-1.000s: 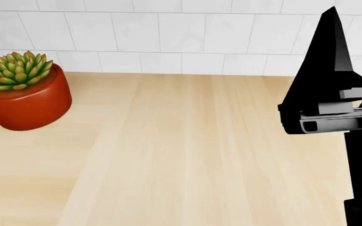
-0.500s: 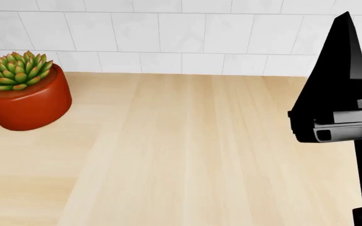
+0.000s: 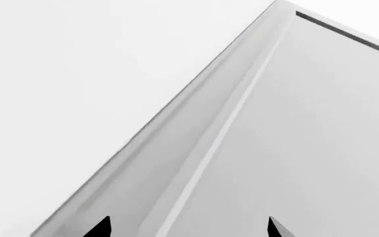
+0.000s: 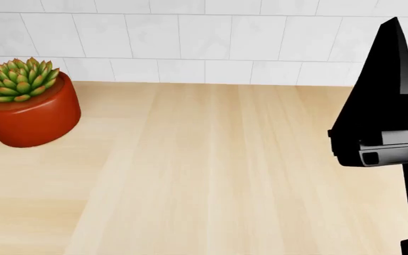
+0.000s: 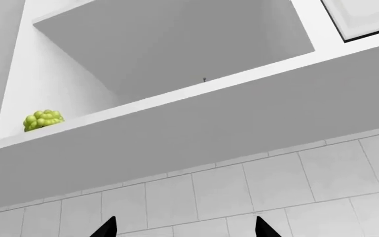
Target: Pick the grape, cherry from the counter and place them in the cabinet. Then close the cabinet.
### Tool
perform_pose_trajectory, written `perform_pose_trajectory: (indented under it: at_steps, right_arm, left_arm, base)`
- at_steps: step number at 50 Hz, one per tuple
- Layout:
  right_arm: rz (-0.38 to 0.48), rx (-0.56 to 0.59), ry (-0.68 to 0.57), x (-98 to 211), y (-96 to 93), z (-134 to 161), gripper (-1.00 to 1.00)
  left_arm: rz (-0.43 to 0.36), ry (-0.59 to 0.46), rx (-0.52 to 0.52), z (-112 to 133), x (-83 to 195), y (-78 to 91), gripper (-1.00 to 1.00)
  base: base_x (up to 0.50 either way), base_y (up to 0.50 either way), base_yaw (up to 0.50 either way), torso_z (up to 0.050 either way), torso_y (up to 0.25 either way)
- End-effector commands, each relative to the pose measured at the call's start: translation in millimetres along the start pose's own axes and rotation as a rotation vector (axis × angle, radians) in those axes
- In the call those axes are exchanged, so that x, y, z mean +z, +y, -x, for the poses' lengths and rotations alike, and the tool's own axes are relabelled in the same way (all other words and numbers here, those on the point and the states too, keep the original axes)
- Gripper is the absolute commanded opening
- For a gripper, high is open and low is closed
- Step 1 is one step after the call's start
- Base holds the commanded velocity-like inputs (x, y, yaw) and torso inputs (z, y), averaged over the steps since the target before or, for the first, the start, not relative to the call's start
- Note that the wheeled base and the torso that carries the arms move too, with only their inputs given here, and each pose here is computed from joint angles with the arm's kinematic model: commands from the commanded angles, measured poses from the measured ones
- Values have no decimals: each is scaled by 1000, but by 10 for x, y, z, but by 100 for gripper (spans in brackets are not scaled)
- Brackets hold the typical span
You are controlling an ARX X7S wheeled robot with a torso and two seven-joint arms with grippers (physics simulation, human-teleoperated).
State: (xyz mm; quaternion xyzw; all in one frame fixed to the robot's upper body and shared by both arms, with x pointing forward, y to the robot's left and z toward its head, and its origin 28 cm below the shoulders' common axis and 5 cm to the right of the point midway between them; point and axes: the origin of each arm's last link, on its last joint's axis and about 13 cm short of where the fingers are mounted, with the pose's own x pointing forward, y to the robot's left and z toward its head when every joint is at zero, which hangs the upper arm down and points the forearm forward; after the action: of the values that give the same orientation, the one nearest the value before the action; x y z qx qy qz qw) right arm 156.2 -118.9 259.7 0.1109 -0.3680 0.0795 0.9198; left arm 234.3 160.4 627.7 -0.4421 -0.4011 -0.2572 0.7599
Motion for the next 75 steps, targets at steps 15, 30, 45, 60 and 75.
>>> perform_pose_trajectory:
  at_steps: [15, 30, 45, 60, 75]
  right_arm:
    - [-16, 32, 28, -114, 73, -61, 100]
    - [-15, 28, 25, -109, 68, -33, 100]
    - [-11, 20, 22, -100, 56, -30, 100]
    - [-10, 11, 18, -35, 18, 25, 100]
    - [-8, 2, 14, -65, 16, 14, 100]
  left_arm:
    - [53, 467, -312, 726, -89, -574, 100]
    - [53, 556, -261, 661, -394, -561, 100]
    - [-35, 601, -156, 354, -773, -365, 100]
    - [1, 638, -188, 456, -930, -426, 100]
    - [23, 696, -225, 617, -1074, -525, 100]
  base:
    - [0, -5, -7, 0, 0]
    - [0, -1, -1, 0, 0]
    - [4, -6, -8, 1, 0]
    - [2, -5, -6, 0, 0]
    - [2, -2, -3, 0, 0]
